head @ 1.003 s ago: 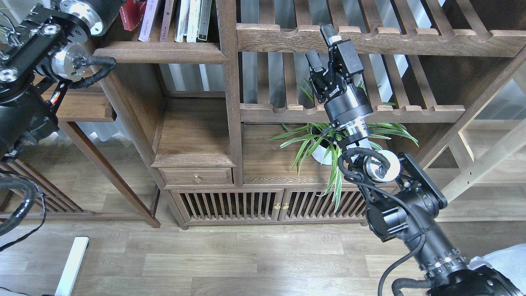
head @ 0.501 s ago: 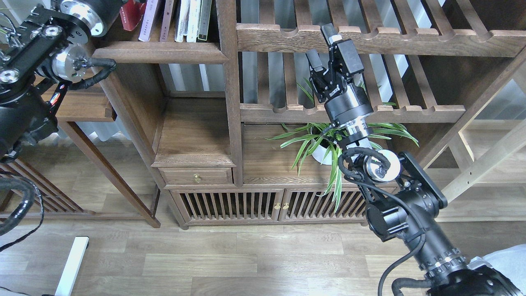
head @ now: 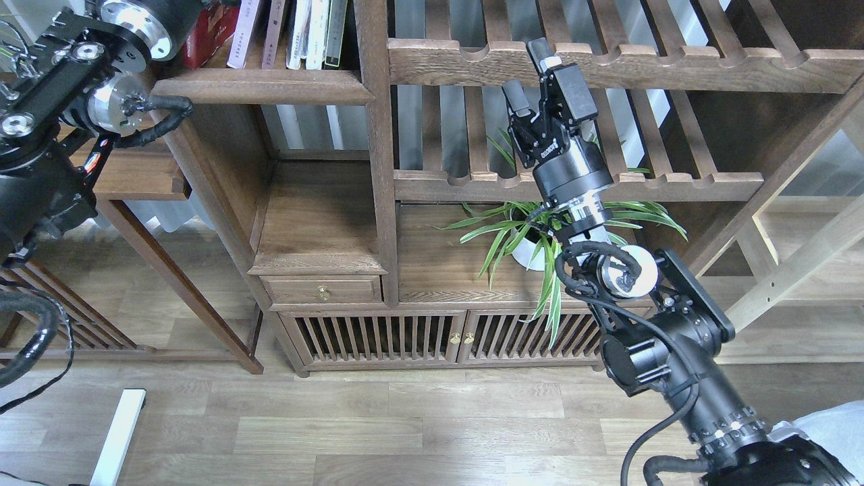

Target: Organize books on shelf

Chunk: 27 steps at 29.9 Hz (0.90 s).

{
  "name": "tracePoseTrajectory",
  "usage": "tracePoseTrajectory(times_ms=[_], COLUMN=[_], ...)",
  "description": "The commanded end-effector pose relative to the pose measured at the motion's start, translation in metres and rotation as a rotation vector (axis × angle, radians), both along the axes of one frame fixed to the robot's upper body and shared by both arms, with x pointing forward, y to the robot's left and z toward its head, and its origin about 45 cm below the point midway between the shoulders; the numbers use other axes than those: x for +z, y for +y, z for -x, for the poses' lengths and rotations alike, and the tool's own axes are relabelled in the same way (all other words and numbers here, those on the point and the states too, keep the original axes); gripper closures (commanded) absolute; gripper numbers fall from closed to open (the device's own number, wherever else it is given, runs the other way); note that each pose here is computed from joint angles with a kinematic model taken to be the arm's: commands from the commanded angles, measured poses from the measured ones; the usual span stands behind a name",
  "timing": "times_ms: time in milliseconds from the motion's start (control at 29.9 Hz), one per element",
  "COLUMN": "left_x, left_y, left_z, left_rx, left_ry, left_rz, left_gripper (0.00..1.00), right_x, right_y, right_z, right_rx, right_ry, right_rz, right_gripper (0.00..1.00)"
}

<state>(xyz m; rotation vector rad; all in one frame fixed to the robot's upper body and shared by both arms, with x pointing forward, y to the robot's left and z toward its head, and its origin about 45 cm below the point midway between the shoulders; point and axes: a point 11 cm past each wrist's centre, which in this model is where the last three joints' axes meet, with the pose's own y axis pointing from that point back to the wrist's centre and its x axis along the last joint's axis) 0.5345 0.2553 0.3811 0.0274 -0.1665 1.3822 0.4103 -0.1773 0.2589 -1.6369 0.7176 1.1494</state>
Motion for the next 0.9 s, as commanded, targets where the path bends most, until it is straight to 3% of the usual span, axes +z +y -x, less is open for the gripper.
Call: tracePoseTrajectory(times_ms=[0,869], left_x=[0.008,0.068], left_y=[-0.007,-0.038], left_z=[-0.001,-0.004], left_rx=[-0.010,-0.066], left_ry=[-0.017,-0.121], left_rz=[0.006,0.037], left_gripper=[0.69,0.69], right_x=[0.000,-0.001], right_y=[0.000,-0.001], right_z=[0.000,0.000], right_rx=[0.000,-0.002], right_ry=[0.000,0.001], right_rz=[0.000,-0.001], right_gripper=[0.09,0.09])
